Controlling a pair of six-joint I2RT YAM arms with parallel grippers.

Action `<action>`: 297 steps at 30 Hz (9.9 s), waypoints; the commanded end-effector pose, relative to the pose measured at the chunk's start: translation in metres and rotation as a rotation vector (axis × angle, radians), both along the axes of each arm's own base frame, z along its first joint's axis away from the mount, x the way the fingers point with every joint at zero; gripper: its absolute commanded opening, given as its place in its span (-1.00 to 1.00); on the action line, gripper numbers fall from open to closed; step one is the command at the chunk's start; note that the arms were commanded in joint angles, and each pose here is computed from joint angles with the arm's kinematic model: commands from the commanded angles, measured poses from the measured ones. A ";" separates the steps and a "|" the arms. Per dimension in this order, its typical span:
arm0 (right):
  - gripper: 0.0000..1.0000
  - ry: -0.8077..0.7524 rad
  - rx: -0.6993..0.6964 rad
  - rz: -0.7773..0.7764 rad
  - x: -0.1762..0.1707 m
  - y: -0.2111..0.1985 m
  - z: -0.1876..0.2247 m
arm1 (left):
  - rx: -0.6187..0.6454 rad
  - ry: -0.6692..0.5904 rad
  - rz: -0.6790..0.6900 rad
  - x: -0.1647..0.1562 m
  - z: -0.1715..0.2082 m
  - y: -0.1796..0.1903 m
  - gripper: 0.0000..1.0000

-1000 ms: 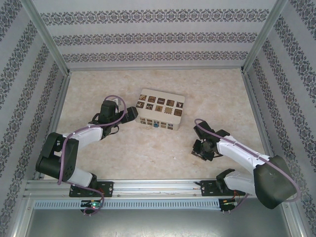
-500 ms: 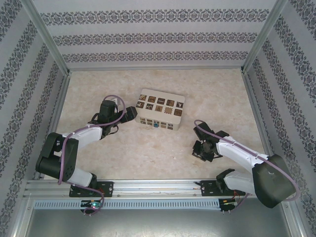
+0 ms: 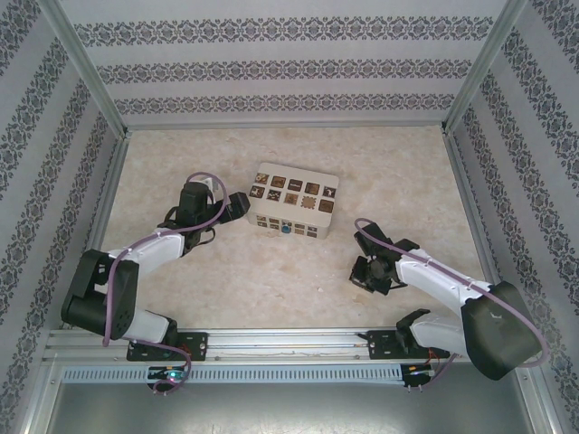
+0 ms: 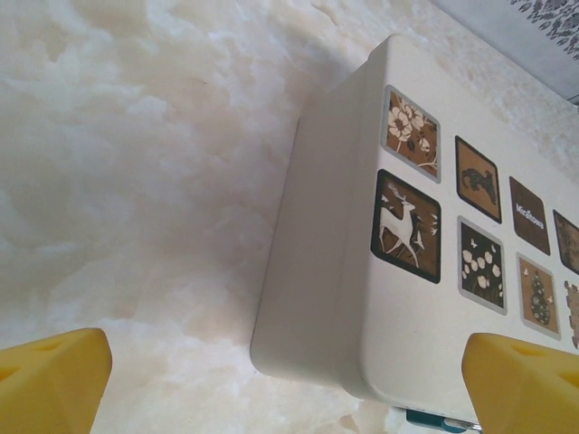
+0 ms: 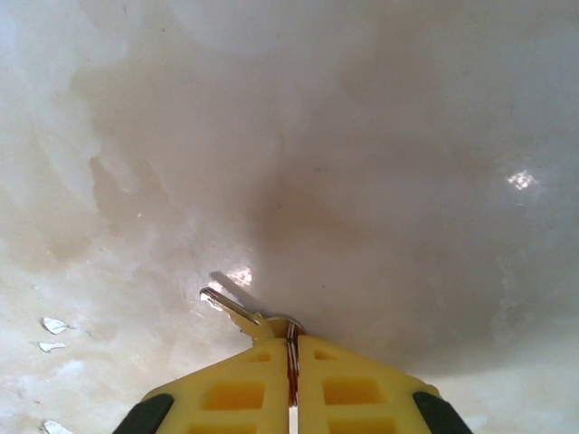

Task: Unlock a padlock with a key

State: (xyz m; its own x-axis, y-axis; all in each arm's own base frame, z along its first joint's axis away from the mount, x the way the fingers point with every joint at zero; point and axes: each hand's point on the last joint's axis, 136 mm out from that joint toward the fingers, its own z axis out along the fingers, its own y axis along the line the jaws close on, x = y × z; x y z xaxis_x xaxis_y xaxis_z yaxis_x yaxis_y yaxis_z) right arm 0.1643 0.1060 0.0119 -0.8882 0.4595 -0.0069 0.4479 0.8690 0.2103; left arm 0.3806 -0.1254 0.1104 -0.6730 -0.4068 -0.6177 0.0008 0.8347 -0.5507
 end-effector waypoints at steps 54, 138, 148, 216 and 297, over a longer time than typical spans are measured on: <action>-1.00 -1.395 0.514 0.568 0.155 0.130 0.276 | -0.440 -0.158 -0.490 0.002 0.205 -0.119 0.42; 0.07 -1.087 1.058 0.799 0.110 0.168 0.303 | -0.137 -0.267 -1.008 -0.078 0.223 -0.166 -1.00; -0.17 -1.040 1.087 0.815 0.109 0.177 0.298 | -0.150 -0.258 -1.005 -0.076 0.220 -0.167 -1.00; -1.00 -0.701 0.682 0.365 0.198 0.117 0.117 | -0.082 -0.157 -0.368 -0.058 0.044 -0.108 0.40; -1.00 -0.555 0.653 0.387 0.165 0.138 0.065 | -0.126 -0.062 -0.417 -0.028 -0.054 -0.163 -0.03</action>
State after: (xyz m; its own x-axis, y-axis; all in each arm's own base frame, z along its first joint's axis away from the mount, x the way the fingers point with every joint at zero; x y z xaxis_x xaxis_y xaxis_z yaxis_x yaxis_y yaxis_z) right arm 0.3492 0.2456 0.1109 -0.8840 0.2207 -0.4121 -0.2523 0.5168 0.8181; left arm 0.3447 -0.2776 0.0446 -0.7757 -0.1624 -0.6099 0.3457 0.6991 -0.6259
